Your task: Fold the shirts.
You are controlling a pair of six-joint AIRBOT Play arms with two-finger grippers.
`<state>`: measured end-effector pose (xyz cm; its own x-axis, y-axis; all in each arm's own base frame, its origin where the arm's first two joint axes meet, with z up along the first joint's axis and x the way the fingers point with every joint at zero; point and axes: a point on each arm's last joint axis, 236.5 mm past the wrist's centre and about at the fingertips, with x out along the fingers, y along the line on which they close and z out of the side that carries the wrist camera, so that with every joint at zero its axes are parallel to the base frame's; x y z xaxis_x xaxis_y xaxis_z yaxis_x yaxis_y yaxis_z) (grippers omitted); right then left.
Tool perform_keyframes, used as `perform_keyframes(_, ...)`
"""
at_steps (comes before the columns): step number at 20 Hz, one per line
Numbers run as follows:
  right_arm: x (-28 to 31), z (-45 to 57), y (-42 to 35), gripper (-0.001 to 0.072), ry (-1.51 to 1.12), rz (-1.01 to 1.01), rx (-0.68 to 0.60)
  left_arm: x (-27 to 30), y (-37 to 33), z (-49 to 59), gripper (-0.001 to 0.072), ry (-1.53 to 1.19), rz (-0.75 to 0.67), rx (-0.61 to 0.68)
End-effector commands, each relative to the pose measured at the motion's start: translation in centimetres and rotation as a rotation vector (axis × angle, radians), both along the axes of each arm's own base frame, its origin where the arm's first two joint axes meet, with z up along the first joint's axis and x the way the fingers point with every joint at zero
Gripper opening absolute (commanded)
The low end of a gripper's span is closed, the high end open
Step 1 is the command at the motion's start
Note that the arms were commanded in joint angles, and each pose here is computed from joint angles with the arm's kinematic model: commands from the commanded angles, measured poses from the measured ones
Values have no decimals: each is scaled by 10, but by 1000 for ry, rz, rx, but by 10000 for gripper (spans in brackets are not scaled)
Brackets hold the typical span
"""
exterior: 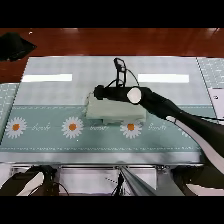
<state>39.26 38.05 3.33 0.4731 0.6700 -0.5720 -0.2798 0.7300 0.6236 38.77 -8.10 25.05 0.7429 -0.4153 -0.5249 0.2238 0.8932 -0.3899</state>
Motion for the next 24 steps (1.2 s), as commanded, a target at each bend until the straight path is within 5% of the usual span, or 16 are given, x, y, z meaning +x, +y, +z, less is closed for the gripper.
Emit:
perform_keyframes(1, 20, 40, -59, 451, -106, -8, -95, 0, 2, -4, 35, 4, 0, 15)
perform_keyframes(4, 28, 73, -170, 451, -174, -63, -334, 0, 5, -5, 35, 5, 5, 30)
perform_keyframes(8, -11, 73, -375, 454, 6, -250, -855, 1, 9, -8, 36, 1, 1, 67)
perform_keyframes(10, -48, 54, -437, 516, 205, -284, -935, 0, 9, -11, 36, 12, -3, 70)
perform_keyframes(13, -81, 4, -437, 563, 408, -332, -633, -4, 7, -17, 50, 40, -16, 72)
perform_keyframes(17, -100, -60, -374, 602, 524, -334, -239, -10, 4, -32, 218, 106, -45, 77)
perform_keyframes(20, -102, -89, -334, 602, 520, -349, -106, -9, 3, -38, 219, 130, -53, 77)
perform_keyframes(22, -93, -95, -316, 602, 467, -348, -93, -8, 3, -40, 463, 133, -53, 76)
perform_keyframes(24, -79, -97, -302, 602, 403, -338, -117, -7, 3, -42, 518, 140, -53, 75)
